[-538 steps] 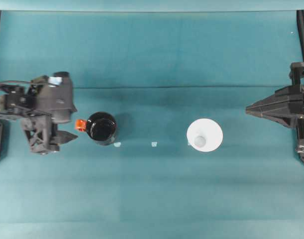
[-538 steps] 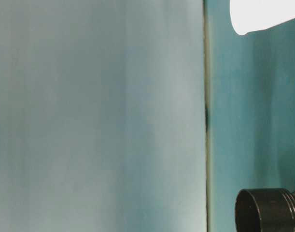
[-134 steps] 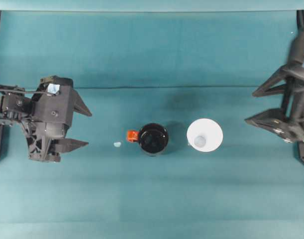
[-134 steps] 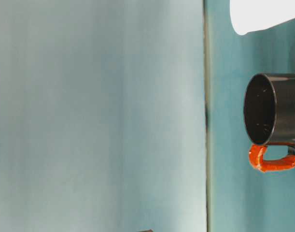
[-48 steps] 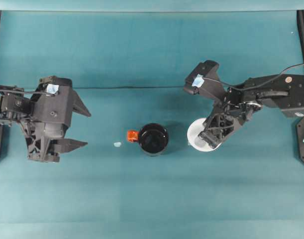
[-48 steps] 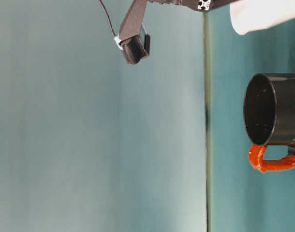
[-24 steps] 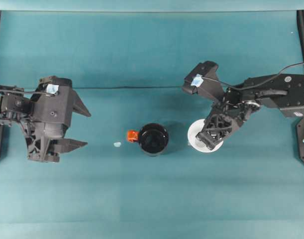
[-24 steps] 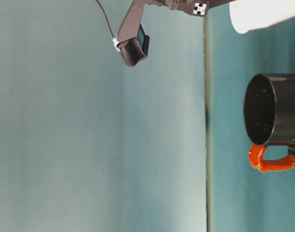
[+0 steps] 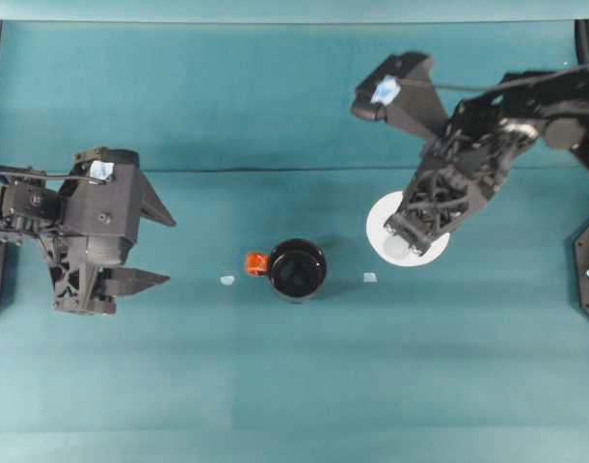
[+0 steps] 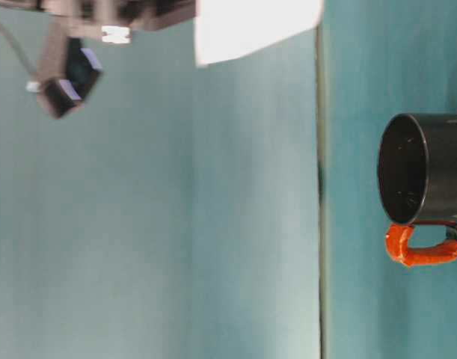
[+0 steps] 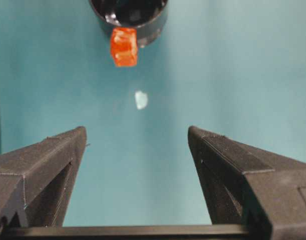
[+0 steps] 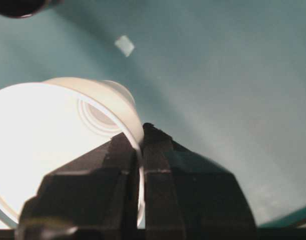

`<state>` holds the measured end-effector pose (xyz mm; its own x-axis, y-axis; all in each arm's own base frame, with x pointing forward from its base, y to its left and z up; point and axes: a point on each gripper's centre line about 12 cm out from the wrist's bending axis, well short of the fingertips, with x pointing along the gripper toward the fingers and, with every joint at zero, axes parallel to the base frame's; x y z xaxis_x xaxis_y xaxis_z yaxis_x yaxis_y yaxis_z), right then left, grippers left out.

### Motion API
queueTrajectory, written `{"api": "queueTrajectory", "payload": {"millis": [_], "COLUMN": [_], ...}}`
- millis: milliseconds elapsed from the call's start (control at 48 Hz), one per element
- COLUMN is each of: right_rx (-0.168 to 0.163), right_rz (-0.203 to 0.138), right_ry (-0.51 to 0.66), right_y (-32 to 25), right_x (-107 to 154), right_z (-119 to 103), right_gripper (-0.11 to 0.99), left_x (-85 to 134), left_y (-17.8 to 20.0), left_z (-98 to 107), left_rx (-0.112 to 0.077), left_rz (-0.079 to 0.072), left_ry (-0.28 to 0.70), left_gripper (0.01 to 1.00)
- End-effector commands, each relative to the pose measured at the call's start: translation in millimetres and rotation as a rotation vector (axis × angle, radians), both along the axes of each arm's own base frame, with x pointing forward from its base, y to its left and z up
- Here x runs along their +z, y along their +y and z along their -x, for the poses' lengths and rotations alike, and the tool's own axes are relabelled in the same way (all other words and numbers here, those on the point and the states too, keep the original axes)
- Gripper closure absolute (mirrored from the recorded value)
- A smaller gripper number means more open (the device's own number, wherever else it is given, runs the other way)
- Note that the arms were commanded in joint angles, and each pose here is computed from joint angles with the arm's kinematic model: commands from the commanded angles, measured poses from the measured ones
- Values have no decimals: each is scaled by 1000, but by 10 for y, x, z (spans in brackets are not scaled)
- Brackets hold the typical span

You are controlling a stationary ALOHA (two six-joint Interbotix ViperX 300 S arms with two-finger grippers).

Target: Put the paper cup into the moved red handle cup holder.

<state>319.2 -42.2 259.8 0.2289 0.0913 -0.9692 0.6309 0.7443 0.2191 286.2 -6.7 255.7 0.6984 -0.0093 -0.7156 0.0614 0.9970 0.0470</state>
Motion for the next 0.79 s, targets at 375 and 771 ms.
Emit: {"api": "queueTrajectory", "payload": {"millis": [375, 771], "right_rx": [83, 190], "right_rz": [79, 98], "right_ry": [-194, -119], "right_y": [-4, 131], "right_x": [99, -432], "right_z": [-576, -993], "right_gripper": [984, 984], "left_x": [72, 67], "left_y": [-8, -8], "left_z": [-13, -15], "left_rx": [-4, -4], "left_rz": [-1, -1], "left_ry": [-25, -23], "left_gripper": [124, 124]}}
